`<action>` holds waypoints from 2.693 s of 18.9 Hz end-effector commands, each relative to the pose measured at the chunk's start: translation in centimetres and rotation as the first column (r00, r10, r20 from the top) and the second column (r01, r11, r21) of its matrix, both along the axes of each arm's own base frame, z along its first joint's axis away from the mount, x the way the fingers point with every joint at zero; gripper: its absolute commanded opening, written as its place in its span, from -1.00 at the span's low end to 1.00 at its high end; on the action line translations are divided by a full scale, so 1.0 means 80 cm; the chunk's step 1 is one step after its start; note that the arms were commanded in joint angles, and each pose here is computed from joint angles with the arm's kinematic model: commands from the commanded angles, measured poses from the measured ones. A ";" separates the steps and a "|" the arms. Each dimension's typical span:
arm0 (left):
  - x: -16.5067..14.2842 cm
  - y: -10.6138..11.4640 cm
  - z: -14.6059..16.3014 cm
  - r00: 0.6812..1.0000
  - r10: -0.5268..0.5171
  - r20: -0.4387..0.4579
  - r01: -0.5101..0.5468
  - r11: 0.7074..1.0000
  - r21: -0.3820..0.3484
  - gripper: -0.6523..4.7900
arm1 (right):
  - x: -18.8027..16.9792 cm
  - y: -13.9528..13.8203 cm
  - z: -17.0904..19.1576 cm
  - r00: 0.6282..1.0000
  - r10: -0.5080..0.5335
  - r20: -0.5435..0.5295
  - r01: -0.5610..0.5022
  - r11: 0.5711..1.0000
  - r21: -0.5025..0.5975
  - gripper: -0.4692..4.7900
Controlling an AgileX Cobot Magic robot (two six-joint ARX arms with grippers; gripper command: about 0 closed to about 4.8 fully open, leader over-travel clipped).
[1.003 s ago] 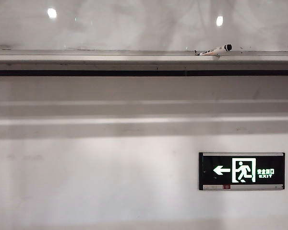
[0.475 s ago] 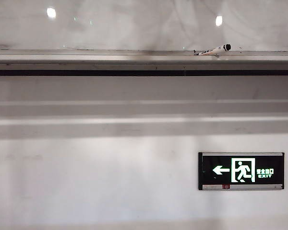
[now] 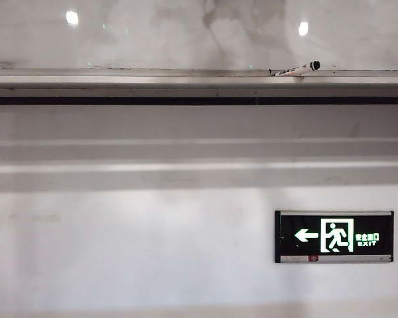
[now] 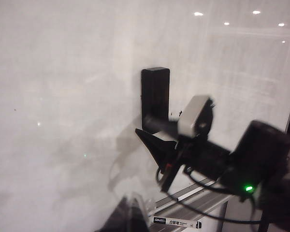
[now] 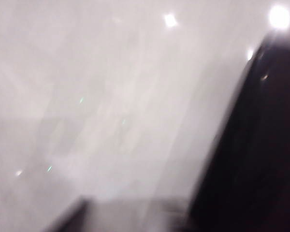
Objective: Wipe the whiteboard clean using the black magnetic whiteboard eraser attached to the whiteboard.
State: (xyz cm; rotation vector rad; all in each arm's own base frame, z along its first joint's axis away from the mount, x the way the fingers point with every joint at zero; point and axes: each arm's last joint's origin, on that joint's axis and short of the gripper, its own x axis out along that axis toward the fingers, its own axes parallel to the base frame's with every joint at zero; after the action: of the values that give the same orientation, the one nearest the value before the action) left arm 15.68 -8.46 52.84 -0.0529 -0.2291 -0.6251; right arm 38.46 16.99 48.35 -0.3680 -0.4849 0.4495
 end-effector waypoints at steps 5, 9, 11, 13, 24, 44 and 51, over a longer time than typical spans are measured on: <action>-0.004 0.002 0.005 1.000 -0.005 0.025 0.006 1.000 -0.011 -0.78 | -0.049 -0.023 0.055 0.992 -0.080 0.093 0.069 0.991 0.113 0.23; -0.006 0.002 0.005 1.000 -0.006 0.024 0.006 1.000 -0.010 -0.78 | -0.044 -0.026 0.055 0.993 -0.118 -0.030 0.122 0.965 0.230 0.34; -0.007 0.003 0.005 1.000 -0.006 0.023 0.006 1.000 -0.010 -0.78 | -0.049 -0.030 0.066 0.985 -0.146 -0.097 0.167 0.950 0.263 0.36; -0.007 0.003 0.005 1.000 -0.006 0.022 0.006 1.000 -0.010 -0.78 | -0.052 -0.032 0.079 0.984 -0.156 -0.086 0.174 0.946 0.272 0.47; -0.009 0.003 0.006 0.999 -0.028 0.029 0.029 1.000 -0.006 -0.78 | 0.002 -0.009 0.047 0.976 -0.168 -0.137 0.198 0.950 0.243 1.00; -0.014 0.006 0.008 0.999 -0.023 0.039 0.024 1.000 -0.012 -0.78 | -0.006 -0.094 0.071 0.841 -0.524 -0.133 0.540 0.821 0.184 -0.40; -0.014 0.006 0.008 0.999 -0.024 0.040 0.024 1.000 -0.012 -0.78 | -0.001 -0.149 0.063 0.861 -0.467 -0.199 0.484 0.874 0.043 -0.40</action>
State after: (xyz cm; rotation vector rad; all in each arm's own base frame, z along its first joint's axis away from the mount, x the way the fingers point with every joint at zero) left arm 14.85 -8.11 53.12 -0.0526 -0.2457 -0.6472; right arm 38.68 4.88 53.28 -0.3324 -0.2245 -0.0830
